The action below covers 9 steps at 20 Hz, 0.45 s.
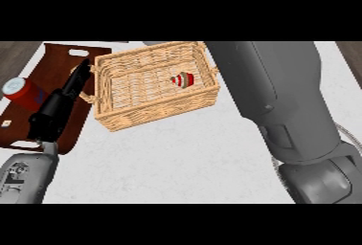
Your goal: Pick the cupcake from the placemat and place it in the basket
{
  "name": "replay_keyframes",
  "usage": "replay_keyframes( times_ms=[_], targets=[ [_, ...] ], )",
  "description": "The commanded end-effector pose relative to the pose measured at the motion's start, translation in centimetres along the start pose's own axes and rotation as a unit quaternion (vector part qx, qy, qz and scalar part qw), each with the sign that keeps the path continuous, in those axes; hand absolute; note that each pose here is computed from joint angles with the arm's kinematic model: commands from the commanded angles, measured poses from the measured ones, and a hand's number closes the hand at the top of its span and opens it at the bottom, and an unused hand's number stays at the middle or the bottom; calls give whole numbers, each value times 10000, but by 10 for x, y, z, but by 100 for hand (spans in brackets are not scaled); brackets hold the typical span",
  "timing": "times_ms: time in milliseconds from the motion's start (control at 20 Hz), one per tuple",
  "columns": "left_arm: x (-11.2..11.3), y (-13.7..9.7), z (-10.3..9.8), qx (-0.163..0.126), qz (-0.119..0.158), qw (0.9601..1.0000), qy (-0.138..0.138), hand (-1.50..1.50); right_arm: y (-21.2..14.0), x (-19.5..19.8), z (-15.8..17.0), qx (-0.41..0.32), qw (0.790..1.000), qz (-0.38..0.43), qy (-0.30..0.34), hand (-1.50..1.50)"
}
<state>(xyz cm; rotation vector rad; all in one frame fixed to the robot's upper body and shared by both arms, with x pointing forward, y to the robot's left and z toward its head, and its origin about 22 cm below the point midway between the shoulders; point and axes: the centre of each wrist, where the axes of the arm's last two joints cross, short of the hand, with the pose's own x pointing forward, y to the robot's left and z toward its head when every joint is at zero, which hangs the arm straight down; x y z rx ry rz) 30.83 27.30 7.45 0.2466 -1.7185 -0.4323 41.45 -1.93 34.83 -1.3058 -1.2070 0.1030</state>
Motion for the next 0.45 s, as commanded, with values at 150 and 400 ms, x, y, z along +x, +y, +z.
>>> replay_keyframes(
  times_ms=[150,400],
  targets=[
    [-11,14,11,216,-39,9995,222,0,-32,0,0,-1180,9738,-1615,1086,-150],
    [-14,20,15,295,-101,9990,320,0,-59,-8,-3,-1882,9575,-1862,1147,-150]
  ],
)
